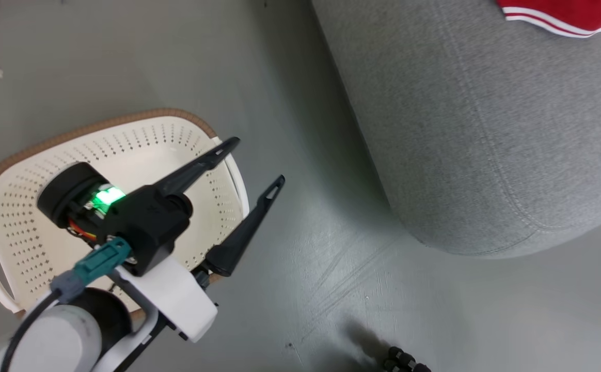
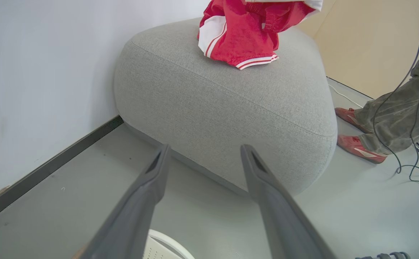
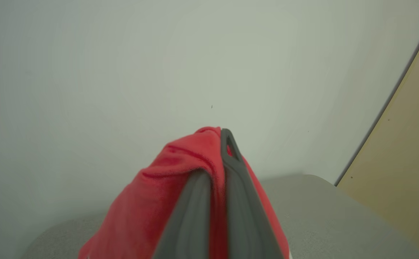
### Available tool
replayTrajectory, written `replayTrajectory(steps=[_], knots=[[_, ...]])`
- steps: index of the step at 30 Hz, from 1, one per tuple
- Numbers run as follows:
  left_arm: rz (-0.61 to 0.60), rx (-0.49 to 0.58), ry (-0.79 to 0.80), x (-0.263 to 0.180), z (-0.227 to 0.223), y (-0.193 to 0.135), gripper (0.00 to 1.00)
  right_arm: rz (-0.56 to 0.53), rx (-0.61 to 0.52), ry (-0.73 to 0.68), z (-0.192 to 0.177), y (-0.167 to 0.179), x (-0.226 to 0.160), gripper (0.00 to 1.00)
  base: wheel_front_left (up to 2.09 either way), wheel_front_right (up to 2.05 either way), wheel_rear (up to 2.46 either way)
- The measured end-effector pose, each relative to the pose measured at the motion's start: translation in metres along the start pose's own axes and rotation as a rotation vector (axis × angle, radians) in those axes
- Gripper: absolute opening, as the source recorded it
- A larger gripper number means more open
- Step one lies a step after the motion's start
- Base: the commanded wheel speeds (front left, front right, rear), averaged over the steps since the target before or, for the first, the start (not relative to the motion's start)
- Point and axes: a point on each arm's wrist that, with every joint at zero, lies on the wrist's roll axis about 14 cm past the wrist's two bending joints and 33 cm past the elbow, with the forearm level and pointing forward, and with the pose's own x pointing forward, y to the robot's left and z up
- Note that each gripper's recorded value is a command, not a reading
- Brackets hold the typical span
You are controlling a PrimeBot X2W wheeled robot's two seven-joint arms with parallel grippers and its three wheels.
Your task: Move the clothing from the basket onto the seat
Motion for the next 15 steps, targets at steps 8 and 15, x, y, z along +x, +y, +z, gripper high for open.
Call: replayTrajectory(steps=[8,15], knots=[[0.029,-0.013,0.010,-0.005,-0.013,0.019,1.00,-0.055,0.046,0.182,-0.069,0.008,-0.007,0.00,0.00,0.00,0.00],[0.047,-0.025,0.036,-0.008,-0.029,0.033,1.00,-0.110,0.197,0.408,-0.147,0.034,-0.035,0.00,0.00,0.00,0.00]])
